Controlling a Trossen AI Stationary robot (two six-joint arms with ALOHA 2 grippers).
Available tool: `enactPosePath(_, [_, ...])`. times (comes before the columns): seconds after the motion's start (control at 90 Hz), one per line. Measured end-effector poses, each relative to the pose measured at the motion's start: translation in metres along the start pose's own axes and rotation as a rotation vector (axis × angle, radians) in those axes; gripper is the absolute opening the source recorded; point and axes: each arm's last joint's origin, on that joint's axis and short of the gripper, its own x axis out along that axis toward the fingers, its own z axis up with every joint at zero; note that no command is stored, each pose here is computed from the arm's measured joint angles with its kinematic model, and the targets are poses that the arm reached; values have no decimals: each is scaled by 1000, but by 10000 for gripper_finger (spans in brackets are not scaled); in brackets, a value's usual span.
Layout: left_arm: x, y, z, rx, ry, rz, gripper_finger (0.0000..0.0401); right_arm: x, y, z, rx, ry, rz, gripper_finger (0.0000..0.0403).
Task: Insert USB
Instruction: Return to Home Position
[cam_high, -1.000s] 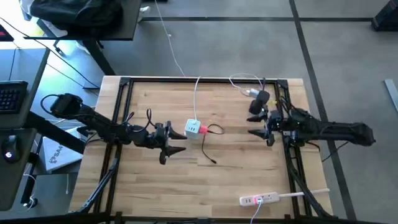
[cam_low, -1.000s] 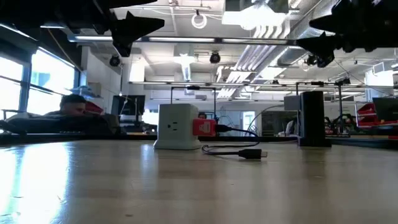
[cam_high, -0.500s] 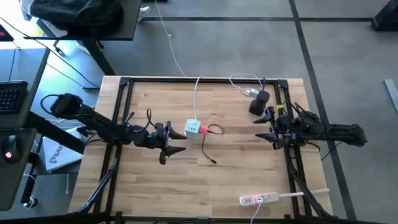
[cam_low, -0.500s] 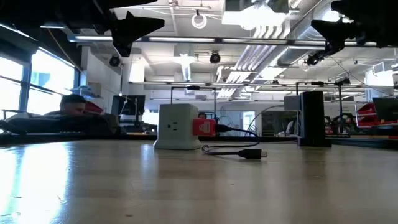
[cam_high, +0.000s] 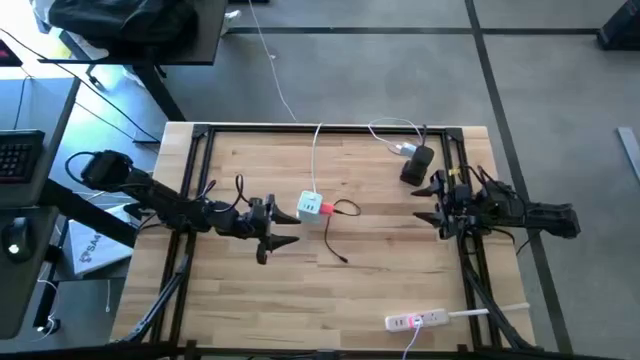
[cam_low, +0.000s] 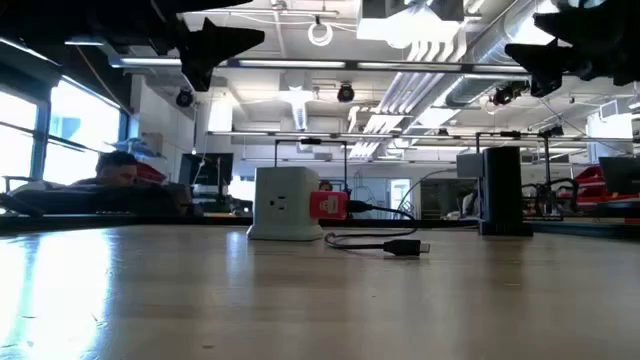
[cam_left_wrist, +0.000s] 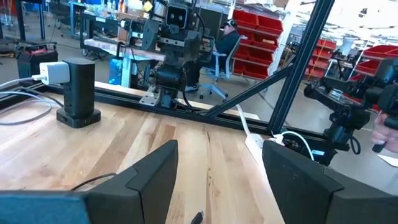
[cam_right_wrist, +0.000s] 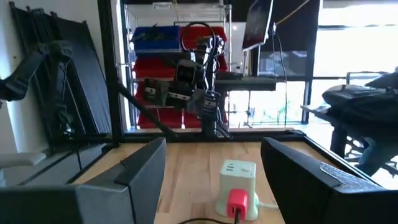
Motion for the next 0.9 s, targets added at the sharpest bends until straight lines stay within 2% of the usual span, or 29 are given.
enactPosePath(0.178, [0,-1,0,-1,2,-4,212,2,-3,-16,54,50,-72,232])
enactPosePath(0.367, [0,-1,1,1,-9,8,212,1,-2,-23,92,117,-72,232])
enactPosePath(0.478, [-2,0,2,109,6,16,211,1,-2,-24,92,129,-73,232])
enactPosePath(0.544, [-6,1,5,132,10,40,211,1,-2,-24,92,129,-73,232])
enactPosePath(0.711, [-28,4,28,165,-27,134,212,1,-2,-24,92,130,-73,232])
enactPosePath(0.9, [-60,4,45,254,15,49,211,1,-2,-24,92,130,-72,232])
